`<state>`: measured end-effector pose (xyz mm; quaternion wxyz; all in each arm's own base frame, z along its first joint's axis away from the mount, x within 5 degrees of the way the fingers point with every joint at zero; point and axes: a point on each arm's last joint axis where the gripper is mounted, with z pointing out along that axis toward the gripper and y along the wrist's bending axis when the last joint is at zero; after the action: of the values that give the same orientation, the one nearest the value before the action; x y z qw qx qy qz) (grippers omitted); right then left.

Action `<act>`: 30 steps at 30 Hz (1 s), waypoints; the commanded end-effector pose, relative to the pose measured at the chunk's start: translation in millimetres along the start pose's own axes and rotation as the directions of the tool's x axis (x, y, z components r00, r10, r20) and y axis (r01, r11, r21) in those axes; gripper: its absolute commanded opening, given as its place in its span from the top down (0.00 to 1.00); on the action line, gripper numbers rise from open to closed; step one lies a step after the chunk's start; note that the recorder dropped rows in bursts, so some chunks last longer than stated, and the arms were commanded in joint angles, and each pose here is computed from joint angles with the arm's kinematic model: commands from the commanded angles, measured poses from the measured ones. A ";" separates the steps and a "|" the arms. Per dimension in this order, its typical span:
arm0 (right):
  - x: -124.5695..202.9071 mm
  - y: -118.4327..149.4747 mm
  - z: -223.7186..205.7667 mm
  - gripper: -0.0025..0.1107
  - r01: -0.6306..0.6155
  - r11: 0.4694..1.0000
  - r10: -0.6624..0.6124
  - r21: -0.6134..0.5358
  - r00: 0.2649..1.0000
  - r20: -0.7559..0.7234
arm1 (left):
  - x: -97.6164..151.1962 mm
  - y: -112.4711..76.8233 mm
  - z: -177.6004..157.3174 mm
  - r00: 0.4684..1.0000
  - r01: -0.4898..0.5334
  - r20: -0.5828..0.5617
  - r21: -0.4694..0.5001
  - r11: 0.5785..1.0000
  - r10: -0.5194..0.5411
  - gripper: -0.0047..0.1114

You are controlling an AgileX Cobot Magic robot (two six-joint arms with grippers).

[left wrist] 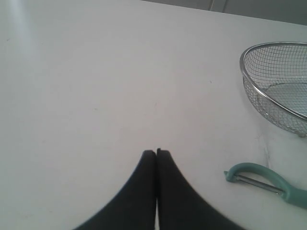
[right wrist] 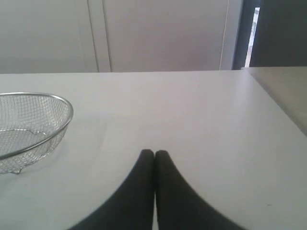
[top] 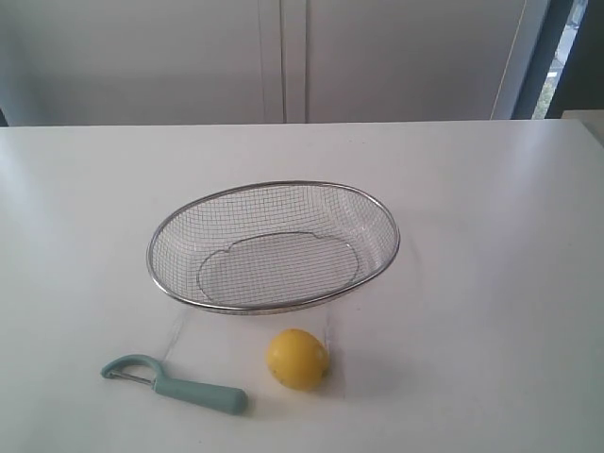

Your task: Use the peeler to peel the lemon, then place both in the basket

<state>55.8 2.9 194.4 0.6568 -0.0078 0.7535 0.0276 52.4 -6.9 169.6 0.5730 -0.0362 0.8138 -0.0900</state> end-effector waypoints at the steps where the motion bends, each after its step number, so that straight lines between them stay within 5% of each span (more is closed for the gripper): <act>1: -4.2 -0.2 -0.3 0.98 0.018 1.000 -0.018 0.004 0.998 0.063 | 0.6 -0.2 0.0 1.000 0.000 0.002 0.005 1.000 0.000 0.96; 30: -28.0 0.8 -5.0 0.98 0.011 1.000 -0.009 -0.005 0.946 0.325 | 0.6 -0.2 0.0 1.000 0.000 0.002 0.005 1.000 0.000 0.96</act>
<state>55.9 2.9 219.2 0.7533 -0.0068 0.6569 0.0316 52.4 -6.9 169.6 0.5730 -0.0362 0.8138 -0.0900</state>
